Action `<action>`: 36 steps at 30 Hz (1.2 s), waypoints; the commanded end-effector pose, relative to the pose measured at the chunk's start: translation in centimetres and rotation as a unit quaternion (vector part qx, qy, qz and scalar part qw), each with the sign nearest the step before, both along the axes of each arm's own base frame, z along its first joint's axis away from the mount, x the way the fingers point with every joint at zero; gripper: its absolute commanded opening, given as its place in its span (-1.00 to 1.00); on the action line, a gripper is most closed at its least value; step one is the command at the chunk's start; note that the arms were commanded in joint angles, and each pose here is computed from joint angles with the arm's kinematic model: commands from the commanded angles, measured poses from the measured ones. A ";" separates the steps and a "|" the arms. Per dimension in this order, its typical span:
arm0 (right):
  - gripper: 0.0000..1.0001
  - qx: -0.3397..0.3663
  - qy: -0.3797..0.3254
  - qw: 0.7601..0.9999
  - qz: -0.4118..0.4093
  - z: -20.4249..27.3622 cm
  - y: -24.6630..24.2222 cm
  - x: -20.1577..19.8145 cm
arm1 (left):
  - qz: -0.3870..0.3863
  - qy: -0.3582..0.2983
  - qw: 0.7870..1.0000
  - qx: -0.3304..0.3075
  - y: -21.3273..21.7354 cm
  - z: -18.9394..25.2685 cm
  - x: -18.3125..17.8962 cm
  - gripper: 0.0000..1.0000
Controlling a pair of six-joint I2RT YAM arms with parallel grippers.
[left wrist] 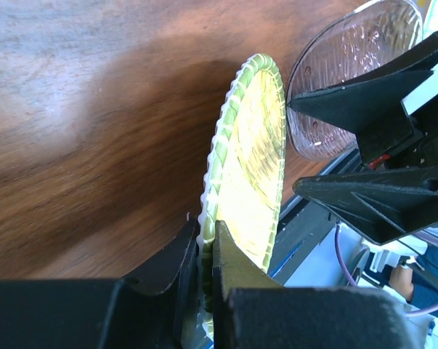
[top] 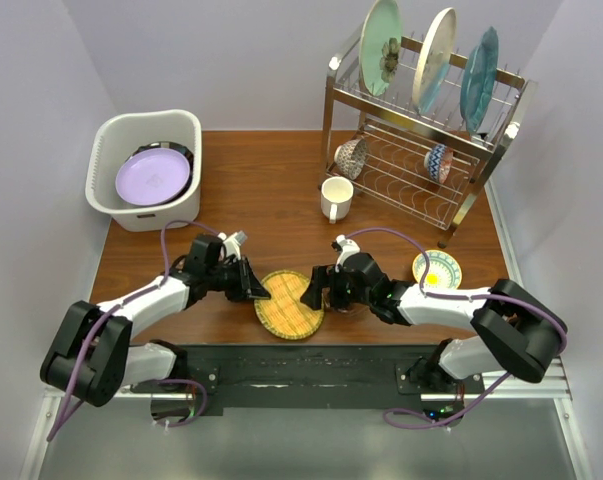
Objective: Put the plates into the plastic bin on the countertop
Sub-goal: Pick up the plate at the center of the board.
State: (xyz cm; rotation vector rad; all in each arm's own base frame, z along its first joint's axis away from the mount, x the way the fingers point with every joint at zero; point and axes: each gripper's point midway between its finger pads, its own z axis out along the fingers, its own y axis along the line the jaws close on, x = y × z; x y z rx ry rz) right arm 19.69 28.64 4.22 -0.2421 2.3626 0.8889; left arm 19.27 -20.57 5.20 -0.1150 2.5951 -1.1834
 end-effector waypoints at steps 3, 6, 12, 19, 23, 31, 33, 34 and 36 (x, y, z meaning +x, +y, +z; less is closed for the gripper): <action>0.90 -0.010 0.008 1.000 0.005 -0.5 0.0 -0.3 | 0.000 -0.049 0.998 0.030 0.3 2.2 2.0 -1.00; 0.90 -0.008 0.007 1.000 0.005 -0.4 0.0 -0.3 | 0.003 -0.059 0.997 0.039 0.6 2.9 2.4 -1.00; 0.90 -0.007 0.006 1.000 0.004 -0.2 -0.1 -0.3 | 0.006 -0.070 0.996 0.059 1.0 3.8 3.1 -1.00; 0.90 -0.008 0.000 1.000 0.002 0.2 -0.3 -0.3 | 0.017 -0.091 0.994 0.063 1.5 5.7 3.9 -1.00; 0.90 -0.009 -0.002 1.000 0.000 0.4 -0.5 -0.4 | 0.024 -0.100 0.992 0.067 2.1 6.5 4.4 -1.00; 0.90 -0.012 -0.009 1.000 -0.004 0.8 -0.8 -0.3 | 0.038 -0.111 0.990 0.072 3.5 7.7 5.0 -1.00; 0.90 -0.012 -0.012 1.000 -0.006 1.0 -0.9 -0.2 | 0.043 -0.115 0.990 0.073 4.0 8.1 5.2 -1.00; 0.90 -0.011 -0.012 1.000 -0.006 1.0 -0.9 -0.2 | 0.043 -0.118 0.989 0.076 4.1 8.4 5.3 -1.00; 0.90 -0.011 -0.013 1.000 -0.006 1.1 -0.9 -0.2 | 0.050 -0.123 0.988 0.076 4.7 9.0 5.6 -1.00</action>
